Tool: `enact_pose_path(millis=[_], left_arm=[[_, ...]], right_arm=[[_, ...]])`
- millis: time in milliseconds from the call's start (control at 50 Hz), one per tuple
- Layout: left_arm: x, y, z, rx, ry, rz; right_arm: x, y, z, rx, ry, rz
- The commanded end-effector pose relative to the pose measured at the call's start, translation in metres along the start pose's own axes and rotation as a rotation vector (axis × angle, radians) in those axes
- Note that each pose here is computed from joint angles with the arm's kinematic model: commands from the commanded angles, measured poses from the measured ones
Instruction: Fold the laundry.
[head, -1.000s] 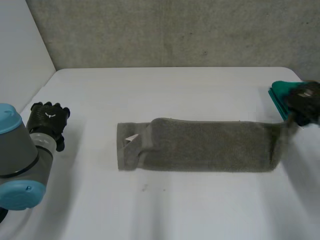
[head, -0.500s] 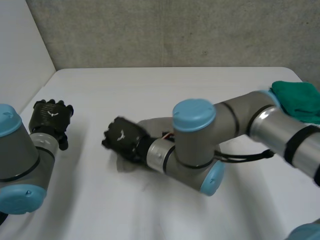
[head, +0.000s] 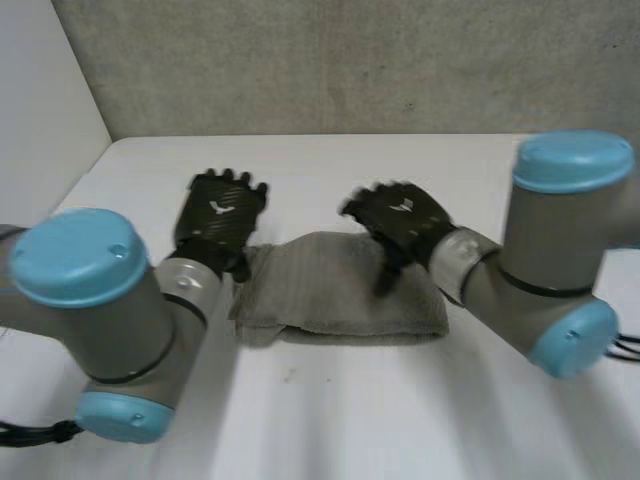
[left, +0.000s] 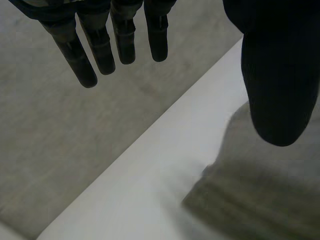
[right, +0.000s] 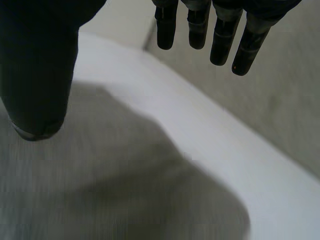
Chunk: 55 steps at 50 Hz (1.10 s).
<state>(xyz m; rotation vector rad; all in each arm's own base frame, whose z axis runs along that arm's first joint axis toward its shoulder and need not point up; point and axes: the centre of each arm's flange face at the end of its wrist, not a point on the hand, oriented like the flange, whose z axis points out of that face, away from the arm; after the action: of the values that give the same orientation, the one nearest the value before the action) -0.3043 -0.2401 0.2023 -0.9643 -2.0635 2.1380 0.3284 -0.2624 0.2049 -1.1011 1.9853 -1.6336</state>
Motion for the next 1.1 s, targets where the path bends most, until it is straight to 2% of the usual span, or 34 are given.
enact_pose_path(millis=[20, 140, 240, 380, 680, 840, 920, 1020, 1100], left_arm=[[0.035, 0.018, 0.025, -0.029, 0.076, 0.017], [0.042, 0.045, 0.036, -0.164, 0.075, 0.043], [0.032, 0.059, 0.033, -0.275, -0.006, 0.089], [0.035, 0.066, 0.019, -0.313, -0.004, 0.106], [0.027, 0.015, -0.003, -0.196, -0.019, 0.073], [0.017, -0.003, -0.019, -0.156, -0.027, 0.062], [0.013, -0.005, -0.026, -0.152, -0.032, 0.06], [0.013, -0.004, -0.031, -0.158, -0.026, 0.06], [0.013, -0.004, -0.032, -0.153, -0.027, 0.059]], right_arm=[[0.021, 0.058, -0.019, -0.139, 0.077, 0.059], [0.024, 0.076, -0.021, -0.13, 0.103, 0.059], [0.029, 0.083, -0.018, -0.123, 0.119, 0.063], [0.028, 0.091, -0.014, -0.14, 0.113, 0.068], [0.02, 0.098, -0.023, -0.178, 0.076, 0.071], [0.05, 0.103, -0.059, -0.241, 0.171, -0.017], [0.069, 0.106, -0.077, -0.303, 0.216, -0.135], [0.082, 0.096, -0.086, -0.335, 0.23, -0.249], [0.084, 0.073, -0.08, -0.279, 0.23, -0.305]])
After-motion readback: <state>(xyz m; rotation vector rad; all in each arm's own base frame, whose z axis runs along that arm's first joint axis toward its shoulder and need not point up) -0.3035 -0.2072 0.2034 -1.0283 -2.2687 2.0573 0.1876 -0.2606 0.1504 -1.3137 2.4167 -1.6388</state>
